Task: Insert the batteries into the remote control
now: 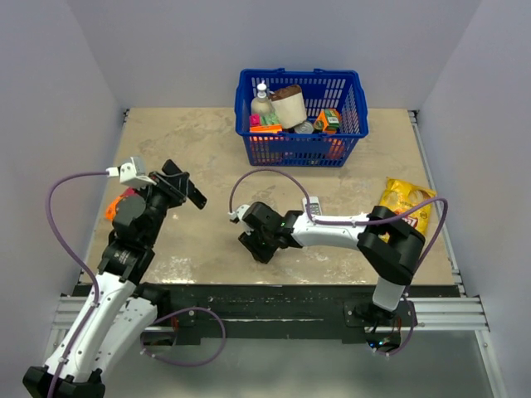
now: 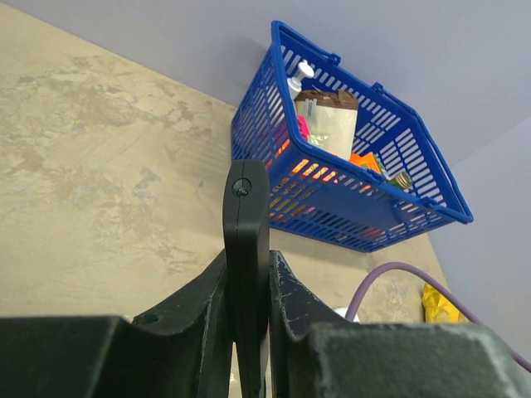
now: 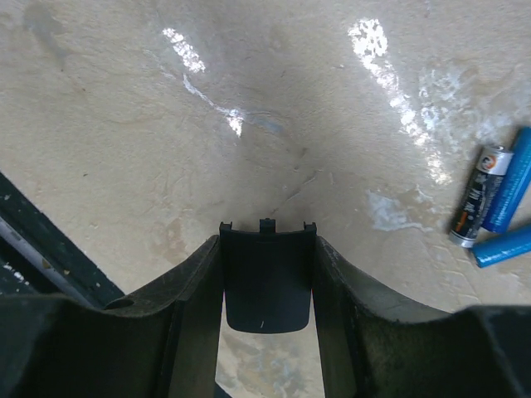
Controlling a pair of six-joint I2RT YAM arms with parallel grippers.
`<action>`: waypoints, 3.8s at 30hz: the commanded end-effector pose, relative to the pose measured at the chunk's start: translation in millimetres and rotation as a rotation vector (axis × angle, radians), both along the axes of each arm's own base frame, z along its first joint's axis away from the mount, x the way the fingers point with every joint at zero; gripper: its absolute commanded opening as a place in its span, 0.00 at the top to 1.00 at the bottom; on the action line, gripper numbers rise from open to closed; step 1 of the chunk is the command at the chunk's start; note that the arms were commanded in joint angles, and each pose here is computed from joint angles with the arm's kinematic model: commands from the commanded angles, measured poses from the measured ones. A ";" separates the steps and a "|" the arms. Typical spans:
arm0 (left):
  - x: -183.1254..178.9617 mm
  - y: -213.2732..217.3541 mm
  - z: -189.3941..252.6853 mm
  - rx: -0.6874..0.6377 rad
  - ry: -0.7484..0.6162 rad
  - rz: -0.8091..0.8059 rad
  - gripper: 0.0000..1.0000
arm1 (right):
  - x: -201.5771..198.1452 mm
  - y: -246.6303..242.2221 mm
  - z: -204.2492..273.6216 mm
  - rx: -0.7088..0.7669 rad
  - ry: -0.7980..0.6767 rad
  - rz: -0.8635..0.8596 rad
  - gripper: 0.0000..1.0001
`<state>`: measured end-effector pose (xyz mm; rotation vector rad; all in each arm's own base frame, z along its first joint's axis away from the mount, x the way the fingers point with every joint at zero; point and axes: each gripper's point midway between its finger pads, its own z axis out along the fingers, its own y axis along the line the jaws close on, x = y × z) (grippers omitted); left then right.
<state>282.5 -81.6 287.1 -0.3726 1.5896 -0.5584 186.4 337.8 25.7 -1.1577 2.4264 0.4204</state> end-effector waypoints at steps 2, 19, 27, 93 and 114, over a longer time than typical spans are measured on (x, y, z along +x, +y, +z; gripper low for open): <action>-0.2 -14.7 -7.2 -0.014 -0.005 -0.080 1.00 | 4.2 2.5 -7.2 -0.004 -0.048 -0.056 0.68; -10.3 -28.9 -28.7 -0.058 -0.035 -0.167 1.00 | 0.7 2.7 -2.7 -0.041 -0.048 -0.091 0.25; -22.4 -35.0 -25.0 -0.047 -0.062 -0.216 1.00 | 16.6 19.1 84.2 0.146 -0.117 -0.209 0.11; 5.1 -67.3 -45.3 -0.011 -0.006 -0.350 1.00 | 87.2 -15.4 21.1 -0.149 -0.015 -0.262 0.76; 9.2 -68.8 -43.4 -0.006 -0.003 -0.352 1.00 | 89.6 -17.0 3.5 -0.205 -0.009 -0.245 0.76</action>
